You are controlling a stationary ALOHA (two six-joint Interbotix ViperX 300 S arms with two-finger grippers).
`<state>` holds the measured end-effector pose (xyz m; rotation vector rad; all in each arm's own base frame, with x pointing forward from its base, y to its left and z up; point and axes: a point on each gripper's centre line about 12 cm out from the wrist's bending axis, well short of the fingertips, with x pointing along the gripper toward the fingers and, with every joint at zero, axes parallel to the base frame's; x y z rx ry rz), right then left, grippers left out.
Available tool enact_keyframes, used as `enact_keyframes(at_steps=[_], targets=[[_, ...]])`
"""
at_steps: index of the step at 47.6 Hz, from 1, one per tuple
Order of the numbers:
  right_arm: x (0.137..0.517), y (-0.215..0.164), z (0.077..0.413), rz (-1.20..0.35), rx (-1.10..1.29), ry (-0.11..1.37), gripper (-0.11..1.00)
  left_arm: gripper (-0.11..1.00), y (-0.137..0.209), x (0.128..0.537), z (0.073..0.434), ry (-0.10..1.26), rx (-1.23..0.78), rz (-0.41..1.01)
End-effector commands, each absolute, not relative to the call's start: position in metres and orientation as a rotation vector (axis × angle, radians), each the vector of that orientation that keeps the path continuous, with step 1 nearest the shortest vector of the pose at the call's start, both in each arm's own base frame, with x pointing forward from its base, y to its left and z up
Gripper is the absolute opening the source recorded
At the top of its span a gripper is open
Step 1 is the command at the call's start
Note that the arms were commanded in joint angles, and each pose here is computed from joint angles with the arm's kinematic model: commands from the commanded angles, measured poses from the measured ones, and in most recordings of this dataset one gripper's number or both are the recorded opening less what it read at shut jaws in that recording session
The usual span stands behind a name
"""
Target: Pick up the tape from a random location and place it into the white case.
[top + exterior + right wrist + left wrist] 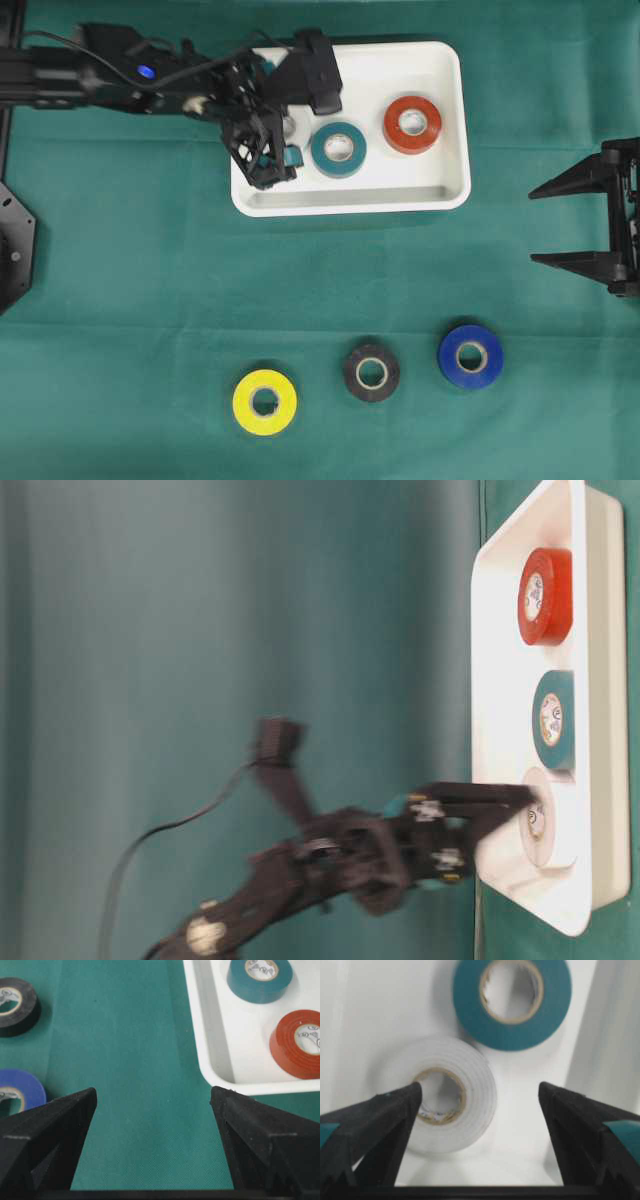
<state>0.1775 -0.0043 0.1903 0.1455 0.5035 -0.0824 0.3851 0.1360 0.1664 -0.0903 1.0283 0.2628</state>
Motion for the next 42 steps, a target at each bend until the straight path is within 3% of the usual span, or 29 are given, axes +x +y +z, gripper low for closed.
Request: enact_keyframes(at_steps=[1,18,33,42], targets=[[0.181,-0.004,0.195,-0.082,0.146,0.493,0.88,0.96,0.134,0.381,0.204,0.952,-0.074,0.269],[0.181,-0.004,0.195,-0.083,0.146,0.494,0.88,0.96,0.127,0.361,0.254,0.91,-0.064,0.274],[0.181,-0.004,0.197,-0.083,0.146,0.491,0.88,0.96,0.122,0.358,0.256,0.907,-0.06,0.265],[0.182,-0.004,0.197,-0.083,0.146,0.49,0.88,0.95,0.095,0.365,0.253,0.913,-0.03,0.198]])
